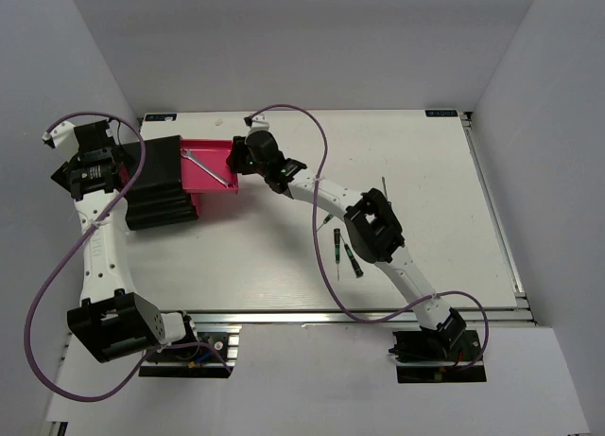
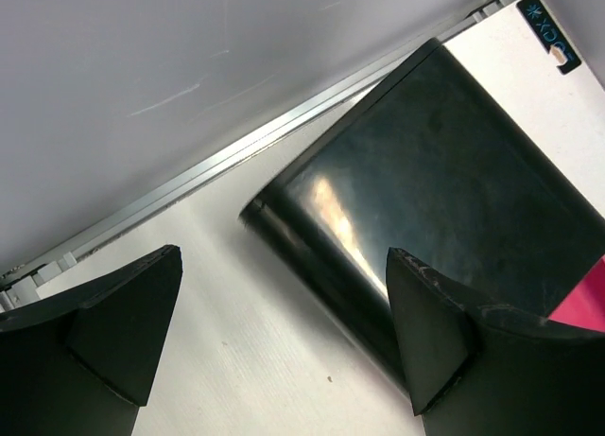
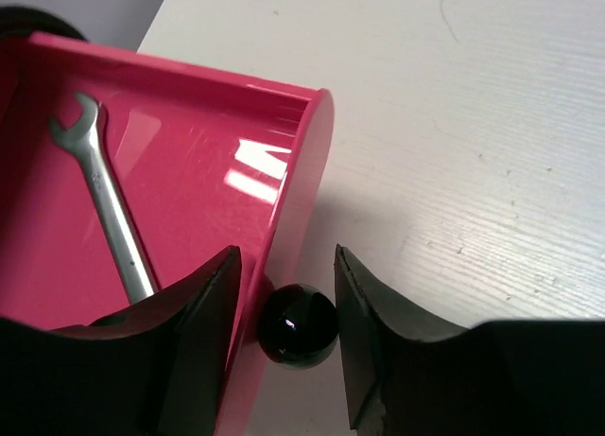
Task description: Sort the tools into containers
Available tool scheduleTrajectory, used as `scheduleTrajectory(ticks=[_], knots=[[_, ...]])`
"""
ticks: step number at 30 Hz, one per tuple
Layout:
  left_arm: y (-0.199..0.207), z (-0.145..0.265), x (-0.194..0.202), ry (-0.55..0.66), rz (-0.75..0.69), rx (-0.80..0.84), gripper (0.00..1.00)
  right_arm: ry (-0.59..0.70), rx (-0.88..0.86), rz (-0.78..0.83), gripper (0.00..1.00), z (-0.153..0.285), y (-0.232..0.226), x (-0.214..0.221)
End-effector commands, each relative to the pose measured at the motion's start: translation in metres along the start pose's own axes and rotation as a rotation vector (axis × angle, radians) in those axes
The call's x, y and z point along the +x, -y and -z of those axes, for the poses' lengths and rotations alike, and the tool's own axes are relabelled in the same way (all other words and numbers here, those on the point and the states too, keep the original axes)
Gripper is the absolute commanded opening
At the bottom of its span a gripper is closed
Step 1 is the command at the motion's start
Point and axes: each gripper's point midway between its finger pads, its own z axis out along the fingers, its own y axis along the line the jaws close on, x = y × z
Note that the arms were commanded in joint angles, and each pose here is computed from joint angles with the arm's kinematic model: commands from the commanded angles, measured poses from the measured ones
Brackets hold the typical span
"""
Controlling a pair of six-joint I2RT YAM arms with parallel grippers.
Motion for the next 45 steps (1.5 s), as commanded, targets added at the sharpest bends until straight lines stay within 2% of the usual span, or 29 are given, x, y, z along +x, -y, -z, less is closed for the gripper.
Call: scheduleTrajectory(ticks=[1,11,16,20,22,24,27,33,41,45], knots=[[-0.010,0.011,-0.006,0.031,0.018,-0.014,0.98,0.076,-0.039,0.000,0.38,0.008,-0.010,-0.036],[-0.020,0.005,-0.001,0.027,-0.020,-0.068,0.98,0.085,0.038,-0.017,0.34,0.015,0.037,-0.056],[-0.028,-0.003,0.024,-0.043,-0.053,-0.064,0.98,0.097,0.070,-0.016,0.32,0.021,0.057,-0.067],[-0.010,-0.005,0.050,-0.132,-0.061,0.072,0.98,0.096,0.077,0.003,0.31,0.025,0.067,-0.069],[-0.013,-0.010,0.054,-0.139,-0.069,0.063,0.98,0.117,0.067,0.016,0.31,0.029,0.064,-0.078],[0.008,-0.009,0.066,-0.201,-0.066,0.178,0.98,0.132,0.057,0.029,0.30,0.034,0.062,-0.082],[0.024,-0.008,0.074,-0.238,-0.053,0.259,0.98,0.135,0.046,0.042,0.29,0.040,0.059,-0.083],[0.034,-0.005,0.076,-0.244,-0.035,0.322,0.98,0.141,0.035,0.046,0.29,0.047,0.057,-0.087],[0.055,-0.010,0.129,-0.449,-0.044,0.444,0.98,0.149,-0.015,0.062,0.29,0.059,0.045,-0.099],[0.062,-0.012,0.135,-0.465,-0.041,0.482,0.98,0.132,-0.081,0.079,0.28,0.066,0.031,-0.101]])
